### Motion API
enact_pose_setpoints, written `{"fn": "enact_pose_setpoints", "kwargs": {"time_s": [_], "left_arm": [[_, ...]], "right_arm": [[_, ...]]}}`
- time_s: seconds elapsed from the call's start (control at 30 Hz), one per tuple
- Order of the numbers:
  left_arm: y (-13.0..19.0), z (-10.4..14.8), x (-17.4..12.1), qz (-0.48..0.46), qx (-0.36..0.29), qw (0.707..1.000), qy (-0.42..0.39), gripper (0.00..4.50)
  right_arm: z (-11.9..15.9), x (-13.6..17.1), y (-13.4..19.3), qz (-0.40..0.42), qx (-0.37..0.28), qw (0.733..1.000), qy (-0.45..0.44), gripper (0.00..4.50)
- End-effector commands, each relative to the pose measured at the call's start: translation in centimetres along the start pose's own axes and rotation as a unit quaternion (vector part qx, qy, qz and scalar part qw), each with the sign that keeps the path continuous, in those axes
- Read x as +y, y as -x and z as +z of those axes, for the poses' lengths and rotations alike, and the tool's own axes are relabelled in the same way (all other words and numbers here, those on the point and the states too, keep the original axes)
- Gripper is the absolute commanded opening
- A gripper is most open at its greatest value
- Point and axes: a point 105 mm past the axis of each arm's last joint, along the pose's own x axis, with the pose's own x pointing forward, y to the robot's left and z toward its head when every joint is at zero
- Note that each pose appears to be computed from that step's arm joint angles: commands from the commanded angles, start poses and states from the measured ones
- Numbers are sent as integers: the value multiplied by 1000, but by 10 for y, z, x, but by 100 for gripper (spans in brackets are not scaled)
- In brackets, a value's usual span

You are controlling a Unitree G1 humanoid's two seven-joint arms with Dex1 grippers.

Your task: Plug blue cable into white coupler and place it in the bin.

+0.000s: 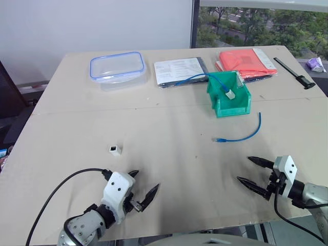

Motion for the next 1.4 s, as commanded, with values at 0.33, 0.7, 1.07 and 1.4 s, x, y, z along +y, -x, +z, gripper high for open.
{"fn": "enact_pose_setpoints", "kwargs": {"time_s": [0.33,0.7,1.07,1.4], "left_arm": [[-1,5,-3,-28,-10,1000,0,450],[1,16,-3,-55,-28,998,9,450],[-9,72,-6,-228,-47,962,-143,450],[-11,101,8,-253,-67,949,-173,450]], "right_arm": [[3,-6,-2,11,-8,1000,-4,445],[14,-22,-9,6,-7,1000,19,445],[62,-65,-71,116,41,989,83,445],[75,-62,-104,207,68,966,137,321]]}}
